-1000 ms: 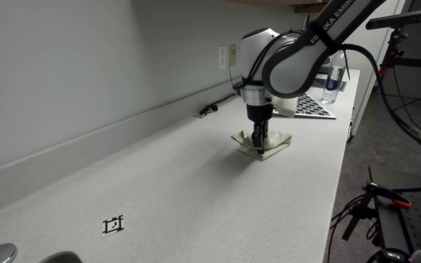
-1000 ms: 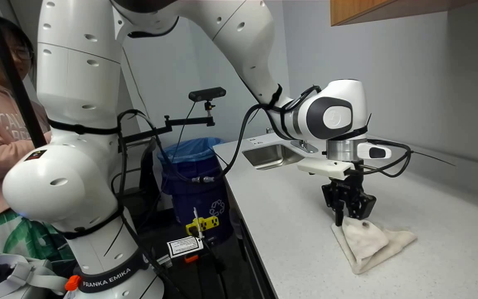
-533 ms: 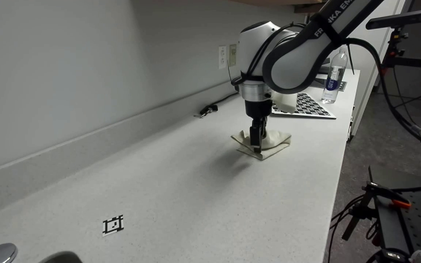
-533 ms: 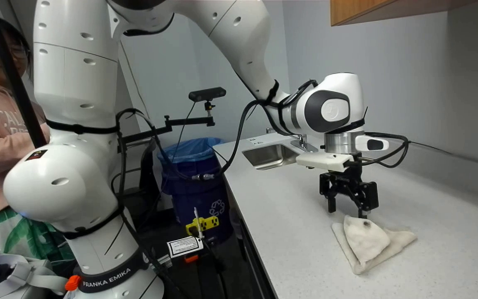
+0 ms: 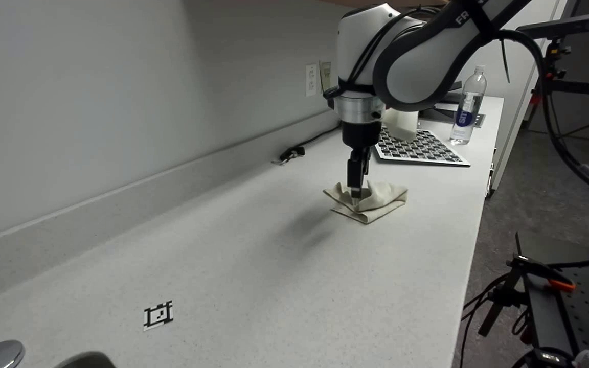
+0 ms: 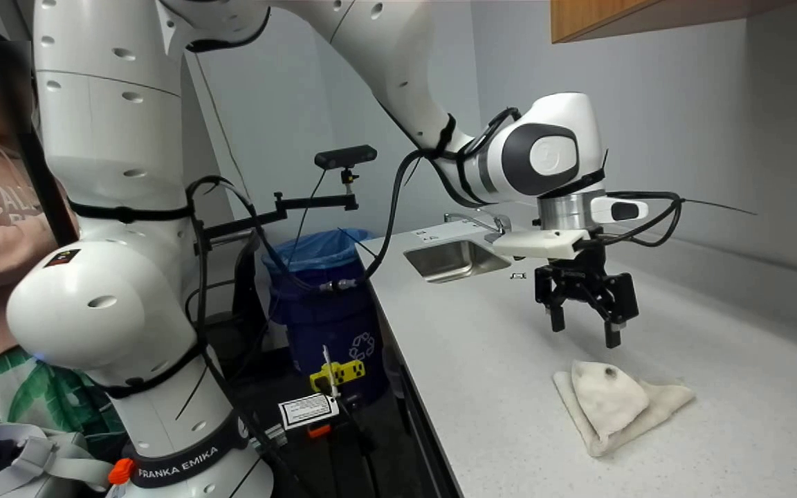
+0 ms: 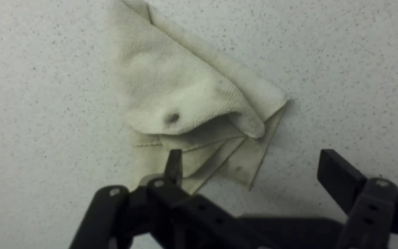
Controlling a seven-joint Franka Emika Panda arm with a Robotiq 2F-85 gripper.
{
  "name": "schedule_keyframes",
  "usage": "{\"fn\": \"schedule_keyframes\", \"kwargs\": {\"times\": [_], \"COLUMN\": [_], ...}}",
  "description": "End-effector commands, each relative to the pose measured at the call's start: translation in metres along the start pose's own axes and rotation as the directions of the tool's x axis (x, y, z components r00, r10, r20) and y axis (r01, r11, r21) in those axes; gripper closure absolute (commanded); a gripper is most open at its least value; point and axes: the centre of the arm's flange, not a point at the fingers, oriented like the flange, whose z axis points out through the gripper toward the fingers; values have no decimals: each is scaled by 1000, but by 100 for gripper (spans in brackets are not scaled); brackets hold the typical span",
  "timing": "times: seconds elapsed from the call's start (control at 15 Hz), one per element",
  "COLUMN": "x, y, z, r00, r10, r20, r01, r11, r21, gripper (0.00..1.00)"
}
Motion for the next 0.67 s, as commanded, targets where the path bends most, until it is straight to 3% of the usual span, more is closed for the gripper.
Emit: {"fn": "schedule_keyframes", "kwargs": {"times": [0.0,0.13,0.2,0.27,0.4,0.6], "x": [-21,-26,-29,-32,-38,-45], "y": [19,34,44,54,72,97], "z": [-23,-24,-22,-19,-16,-11], "r00": [999,998,996,996,992,986], "r10": [36,64,81,88,118,157], "r20": [-15,-20,-24,-23,-42,-62], "r01": [-36,-64,-81,-88,-119,-157], "r11": [999,998,997,996,993,988], "r21": [-26,-15,-12,-4,-5,2], "gripper": [0,0,5,26,32,55]}}
